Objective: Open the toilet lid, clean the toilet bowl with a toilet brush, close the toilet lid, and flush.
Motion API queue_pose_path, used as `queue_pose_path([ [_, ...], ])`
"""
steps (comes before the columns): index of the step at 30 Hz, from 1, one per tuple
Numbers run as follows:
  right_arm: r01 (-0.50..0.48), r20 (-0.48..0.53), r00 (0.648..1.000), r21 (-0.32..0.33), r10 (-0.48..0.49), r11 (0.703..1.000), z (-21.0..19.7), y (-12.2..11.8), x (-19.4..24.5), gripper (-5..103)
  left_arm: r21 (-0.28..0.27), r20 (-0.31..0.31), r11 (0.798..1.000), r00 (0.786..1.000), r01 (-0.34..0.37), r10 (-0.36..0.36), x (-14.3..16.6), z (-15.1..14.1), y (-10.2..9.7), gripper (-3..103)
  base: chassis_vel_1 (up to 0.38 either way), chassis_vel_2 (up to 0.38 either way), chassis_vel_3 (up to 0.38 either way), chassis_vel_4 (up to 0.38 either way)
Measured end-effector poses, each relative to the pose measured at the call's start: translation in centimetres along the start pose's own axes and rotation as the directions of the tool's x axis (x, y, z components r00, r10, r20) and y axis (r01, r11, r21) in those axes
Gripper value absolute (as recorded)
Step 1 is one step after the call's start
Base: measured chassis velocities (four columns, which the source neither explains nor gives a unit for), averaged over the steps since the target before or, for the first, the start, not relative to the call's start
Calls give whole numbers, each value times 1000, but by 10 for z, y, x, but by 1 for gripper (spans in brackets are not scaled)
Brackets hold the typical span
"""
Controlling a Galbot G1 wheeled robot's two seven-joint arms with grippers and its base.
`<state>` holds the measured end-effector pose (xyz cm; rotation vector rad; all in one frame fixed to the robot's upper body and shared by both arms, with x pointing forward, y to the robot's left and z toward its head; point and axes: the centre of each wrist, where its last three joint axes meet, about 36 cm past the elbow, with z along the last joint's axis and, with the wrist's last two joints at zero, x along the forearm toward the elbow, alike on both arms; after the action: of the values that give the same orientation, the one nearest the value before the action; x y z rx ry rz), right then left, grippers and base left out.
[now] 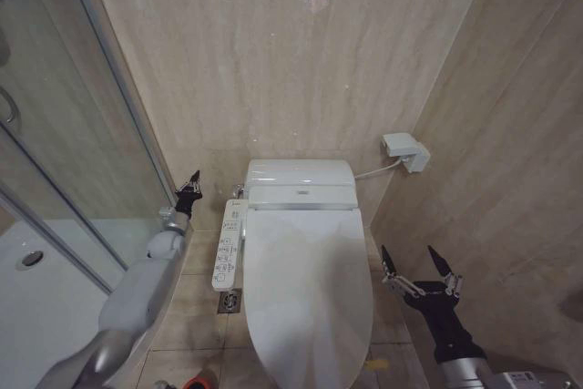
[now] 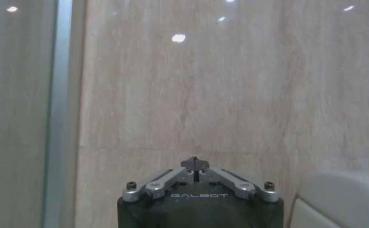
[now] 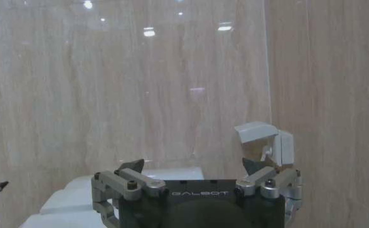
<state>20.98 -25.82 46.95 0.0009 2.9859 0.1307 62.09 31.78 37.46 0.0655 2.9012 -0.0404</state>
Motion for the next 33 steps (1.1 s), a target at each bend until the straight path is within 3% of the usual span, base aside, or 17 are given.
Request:
queue_pose_path([
  [5, 0, 0, 1000, 0, 0, 1000, 0, 0, 0, 100, 30, -61, 998, 997, 53, -51, 19, -46, -28, 0, 0, 0, 0, 0],
  [12, 0, 0, 1000, 0, 0, 1000, 0, 0, 0, 100, 23, -99, 992, 988, 123, -120, 51, -80, -38, 0, 0, 0, 0, 0],
  [19, 0, 0, 1000, 0, 0, 1000, 0, 0, 0, 100, 13, -108, 995, 989, 103, -101, 85, -86, -25, 0, 0, 0, 0, 0],
  [27, 0, 0, 1000, 0, 0, 1000, 0, 0, 0, 100, 33, -117, 999, 993, -17, 20, 132, -73, -6, 0, 0, 0, 0, 0],
  [33, 0, 0, 1000, 0, 0, 1000, 0, 0, 0, 100, 65, -103, 998, 995, -6, 13, 158, -70, -11, 0, 0, 0, 0, 0],
])
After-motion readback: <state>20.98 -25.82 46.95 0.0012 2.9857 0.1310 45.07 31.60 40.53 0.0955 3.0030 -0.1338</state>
